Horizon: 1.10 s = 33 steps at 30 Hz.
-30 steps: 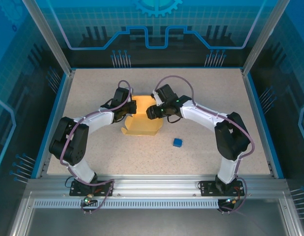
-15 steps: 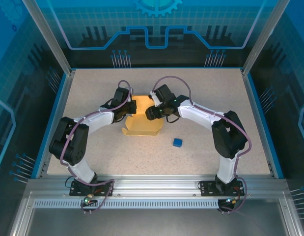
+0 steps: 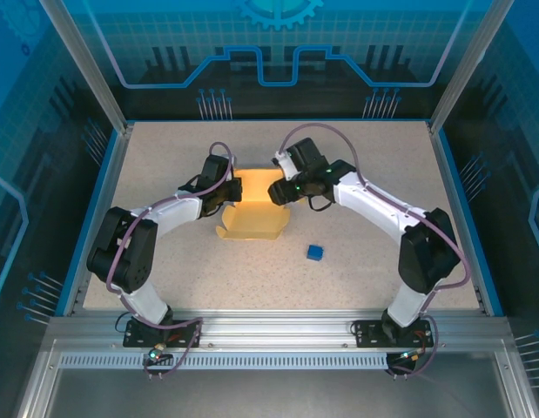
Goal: Fold the paper box
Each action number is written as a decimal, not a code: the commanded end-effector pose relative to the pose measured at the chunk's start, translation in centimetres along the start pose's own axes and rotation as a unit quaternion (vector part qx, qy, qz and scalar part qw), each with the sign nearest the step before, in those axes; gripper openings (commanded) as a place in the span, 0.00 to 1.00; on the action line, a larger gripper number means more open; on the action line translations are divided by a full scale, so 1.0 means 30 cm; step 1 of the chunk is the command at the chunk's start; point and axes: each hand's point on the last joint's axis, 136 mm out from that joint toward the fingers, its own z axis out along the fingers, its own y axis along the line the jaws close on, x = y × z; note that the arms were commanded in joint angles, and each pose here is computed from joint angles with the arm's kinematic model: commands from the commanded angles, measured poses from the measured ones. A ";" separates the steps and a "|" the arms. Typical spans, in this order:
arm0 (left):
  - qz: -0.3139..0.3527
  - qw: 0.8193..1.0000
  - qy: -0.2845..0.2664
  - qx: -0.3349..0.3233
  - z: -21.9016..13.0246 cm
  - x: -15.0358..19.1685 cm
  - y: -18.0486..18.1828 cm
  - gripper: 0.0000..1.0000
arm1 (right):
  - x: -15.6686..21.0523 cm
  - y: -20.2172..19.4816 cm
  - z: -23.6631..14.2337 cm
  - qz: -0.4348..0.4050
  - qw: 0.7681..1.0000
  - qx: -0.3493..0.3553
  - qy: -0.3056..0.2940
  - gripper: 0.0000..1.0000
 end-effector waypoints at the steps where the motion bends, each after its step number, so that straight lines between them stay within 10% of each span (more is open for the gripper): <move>1: 0.005 1.000 -0.014 0.019 -0.025 -0.046 -0.037 0.03 | -0.028 -0.055 -0.100 -0.017 1.000 0.020 -0.011 0.56; 15: 0.001 1.000 -0.019 0.025 -0.037 -0.061 -0.047 0.03 | 0.073 -0.381 -0.185 0.120 0.990 0.071 -0.033 0.54; 33: -0.004 0.999 -0.024 0.030 -0.054 -0.069 -0.053 0.03 | 0.125 -0.299 0.062 0.123 0.992 0.007 0.011 0.51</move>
